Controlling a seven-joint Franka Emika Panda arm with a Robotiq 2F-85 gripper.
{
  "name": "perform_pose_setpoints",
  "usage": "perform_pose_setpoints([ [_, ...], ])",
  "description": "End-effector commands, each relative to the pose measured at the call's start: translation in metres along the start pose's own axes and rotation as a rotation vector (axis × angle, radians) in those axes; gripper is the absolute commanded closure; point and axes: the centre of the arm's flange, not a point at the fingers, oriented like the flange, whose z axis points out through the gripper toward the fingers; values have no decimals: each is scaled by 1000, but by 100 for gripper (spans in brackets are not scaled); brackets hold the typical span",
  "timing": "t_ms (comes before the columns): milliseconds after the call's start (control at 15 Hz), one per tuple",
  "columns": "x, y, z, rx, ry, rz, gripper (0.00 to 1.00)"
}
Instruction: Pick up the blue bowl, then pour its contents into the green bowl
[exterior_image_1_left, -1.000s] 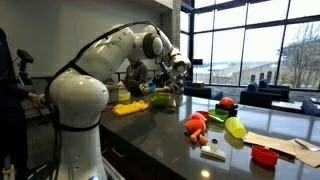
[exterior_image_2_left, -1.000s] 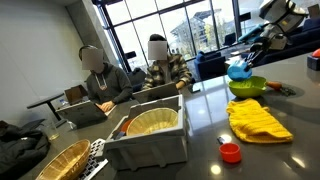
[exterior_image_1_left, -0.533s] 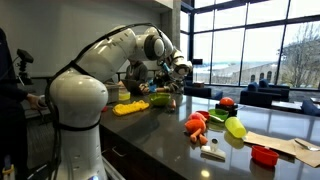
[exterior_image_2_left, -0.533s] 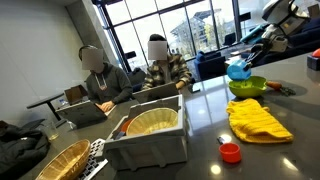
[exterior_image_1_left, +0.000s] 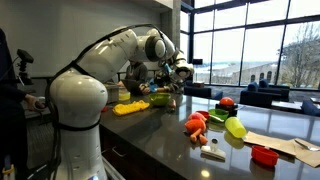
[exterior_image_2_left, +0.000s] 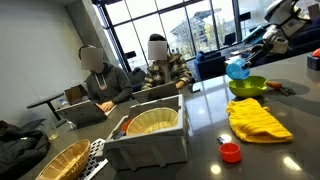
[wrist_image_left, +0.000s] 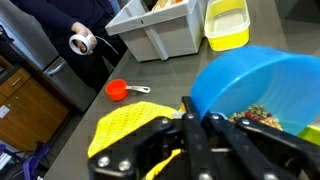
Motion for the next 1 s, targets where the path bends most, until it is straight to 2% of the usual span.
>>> perform_pose_setpoints([
  [0, 3, 4, -8, -2, -58, 23, 99],
  [200, 7, 4, -13, 6, -77, 29, 99],
  [667, 21, 5, -27, 30, -222, 55, 99],
  [933, 29, 6, -32, 40, -271, 71, 99],
])
